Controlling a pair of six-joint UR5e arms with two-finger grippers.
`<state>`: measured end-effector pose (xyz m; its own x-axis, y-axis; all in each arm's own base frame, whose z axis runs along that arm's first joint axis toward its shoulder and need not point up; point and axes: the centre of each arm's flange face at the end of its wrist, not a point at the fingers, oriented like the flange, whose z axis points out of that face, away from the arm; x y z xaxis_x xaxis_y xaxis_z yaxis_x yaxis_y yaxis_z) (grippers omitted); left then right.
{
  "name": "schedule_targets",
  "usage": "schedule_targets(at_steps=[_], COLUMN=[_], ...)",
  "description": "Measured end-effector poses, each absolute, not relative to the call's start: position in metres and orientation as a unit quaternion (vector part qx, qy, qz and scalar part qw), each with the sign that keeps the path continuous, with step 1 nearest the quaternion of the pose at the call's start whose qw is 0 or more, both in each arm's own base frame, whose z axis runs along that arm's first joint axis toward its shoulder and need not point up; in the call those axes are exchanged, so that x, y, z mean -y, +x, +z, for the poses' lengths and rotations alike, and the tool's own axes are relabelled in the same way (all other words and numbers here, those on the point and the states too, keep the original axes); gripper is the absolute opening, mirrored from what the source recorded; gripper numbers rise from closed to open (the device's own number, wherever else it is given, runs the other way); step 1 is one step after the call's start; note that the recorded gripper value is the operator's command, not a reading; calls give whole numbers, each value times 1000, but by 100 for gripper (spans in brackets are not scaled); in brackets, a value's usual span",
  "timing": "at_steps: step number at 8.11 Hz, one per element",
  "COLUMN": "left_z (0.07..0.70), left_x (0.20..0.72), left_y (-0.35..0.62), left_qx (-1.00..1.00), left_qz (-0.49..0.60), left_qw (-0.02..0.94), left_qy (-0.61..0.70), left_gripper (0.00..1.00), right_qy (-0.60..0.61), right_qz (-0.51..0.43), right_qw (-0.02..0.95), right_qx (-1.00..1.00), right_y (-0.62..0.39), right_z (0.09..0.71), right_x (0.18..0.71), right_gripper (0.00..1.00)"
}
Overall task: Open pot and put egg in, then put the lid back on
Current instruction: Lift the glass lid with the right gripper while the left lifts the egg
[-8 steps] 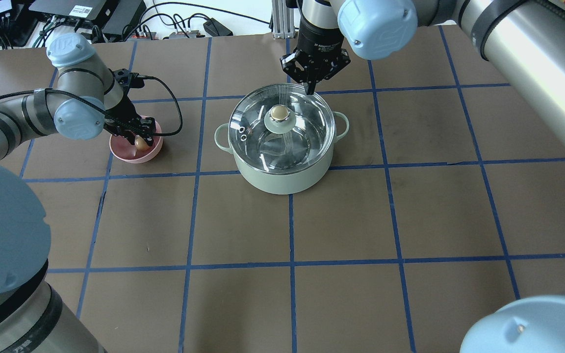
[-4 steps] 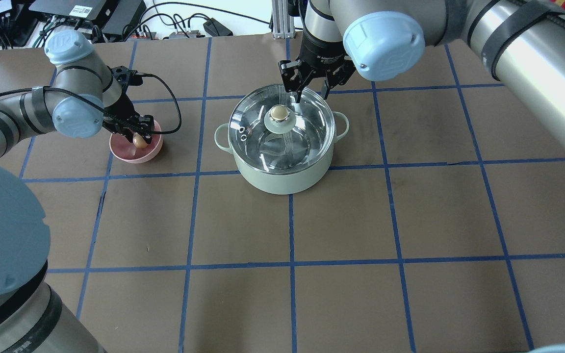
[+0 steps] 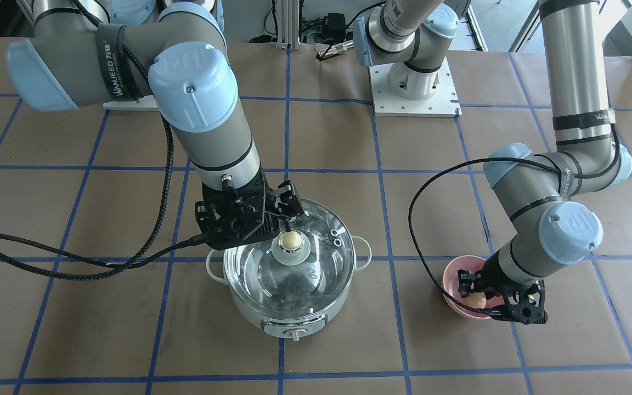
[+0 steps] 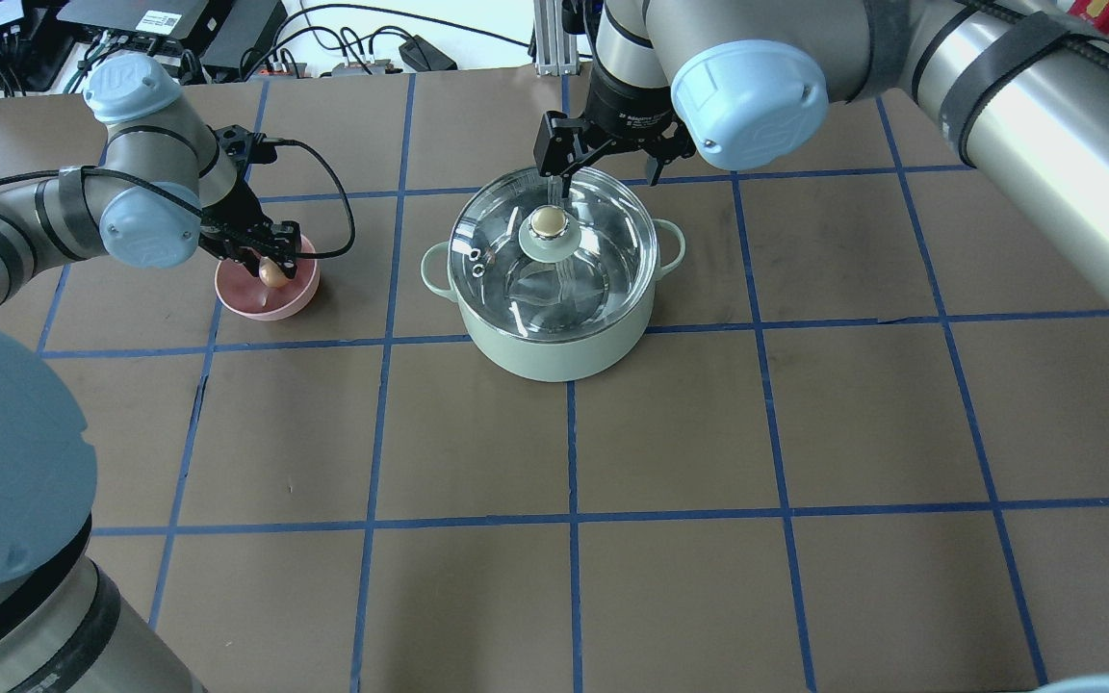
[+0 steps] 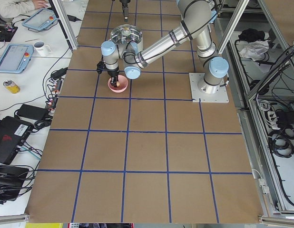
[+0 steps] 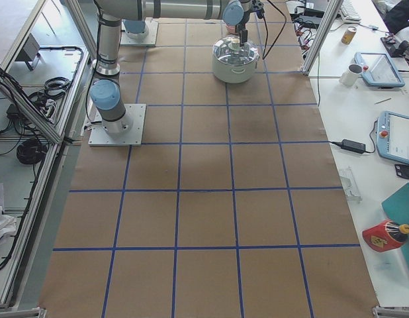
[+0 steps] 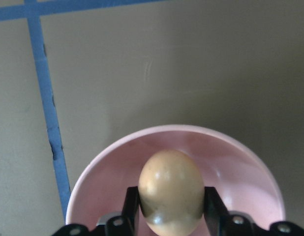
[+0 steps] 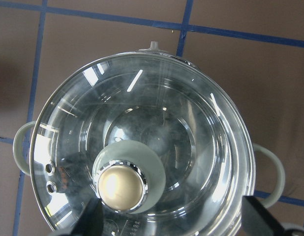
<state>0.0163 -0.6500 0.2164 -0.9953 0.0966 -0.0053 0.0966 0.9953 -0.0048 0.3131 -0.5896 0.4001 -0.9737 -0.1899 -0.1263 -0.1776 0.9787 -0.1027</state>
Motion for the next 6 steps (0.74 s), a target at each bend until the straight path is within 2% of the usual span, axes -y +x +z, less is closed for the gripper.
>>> schedule_targets(at_steps=[5,6], left_z=[267,274], left_x=[639,638], left_y=[15,12], left_qx=[-998,-998], left_qz=[-12,-12], left_qw=[25,26], left_qy=[49,51], left_gripper=[0,0], right_qy=[-80,-80], right_qz=[-32,-26], right_qw=[64,61], right_qx=[-994,-995], right_y=[358,358], right_z=[358,352], right_x=[601,601], right_gripper=[100,95])
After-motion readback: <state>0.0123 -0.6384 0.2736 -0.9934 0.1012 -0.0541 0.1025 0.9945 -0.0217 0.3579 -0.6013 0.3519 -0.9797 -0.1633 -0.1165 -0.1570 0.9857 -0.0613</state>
